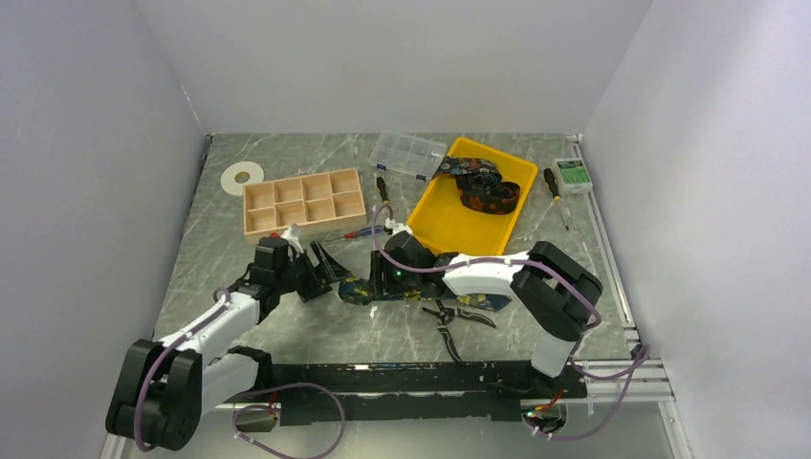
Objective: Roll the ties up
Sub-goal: Roll the tie at the center of the board.
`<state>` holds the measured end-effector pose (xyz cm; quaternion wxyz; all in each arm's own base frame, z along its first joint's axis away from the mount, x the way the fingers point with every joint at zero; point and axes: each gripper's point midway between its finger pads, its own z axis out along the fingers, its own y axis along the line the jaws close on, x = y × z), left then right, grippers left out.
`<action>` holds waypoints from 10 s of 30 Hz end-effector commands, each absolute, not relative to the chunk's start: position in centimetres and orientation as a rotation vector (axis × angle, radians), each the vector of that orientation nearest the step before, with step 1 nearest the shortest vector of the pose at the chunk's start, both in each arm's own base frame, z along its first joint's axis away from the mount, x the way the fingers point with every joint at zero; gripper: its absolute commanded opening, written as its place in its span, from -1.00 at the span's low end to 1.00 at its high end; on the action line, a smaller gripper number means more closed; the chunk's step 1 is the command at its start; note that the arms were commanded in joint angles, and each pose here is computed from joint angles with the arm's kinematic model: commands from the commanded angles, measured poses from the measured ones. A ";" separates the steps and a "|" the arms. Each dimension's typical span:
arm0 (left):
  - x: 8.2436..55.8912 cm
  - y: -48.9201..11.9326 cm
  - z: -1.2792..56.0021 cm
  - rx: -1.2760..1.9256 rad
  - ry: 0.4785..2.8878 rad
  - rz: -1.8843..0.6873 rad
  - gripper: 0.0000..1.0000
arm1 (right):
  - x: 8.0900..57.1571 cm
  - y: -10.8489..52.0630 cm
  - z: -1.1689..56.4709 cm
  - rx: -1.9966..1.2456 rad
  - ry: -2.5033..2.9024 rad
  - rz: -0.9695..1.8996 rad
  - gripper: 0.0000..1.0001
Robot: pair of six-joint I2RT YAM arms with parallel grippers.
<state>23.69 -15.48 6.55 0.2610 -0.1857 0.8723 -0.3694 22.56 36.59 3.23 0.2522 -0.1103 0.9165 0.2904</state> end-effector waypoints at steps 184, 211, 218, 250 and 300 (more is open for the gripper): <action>23.5 -23.4 5.5 -0.079 2.388 -1.137 0.23 | 23.4 31.0 1.4 -0.189 2.554 0.851 0.09; 22.3 -11.3 6.2 -0.451 2.596 -0.161 -0.94 | 24.4 34.4 6.7 -0.322 2.447 0.888 0.19; 22.9 -7.5 7.1 -0.446 2.653 0.270 -0.94 | 23.2 31.8 8.1 -0.309 2.396 0.846 0.20; 26.1 -16.4 4.0 -0.053 2.646 0.805 -0.04 | 20.5 25.5 8.9 -0.259 2.310 0.743 0.26; 21.8 -10.1 13.0 -0.721 2.125 -0.520 0.44 | 25.1 33.6 4.3 -0.359 2.425 0.711 0.13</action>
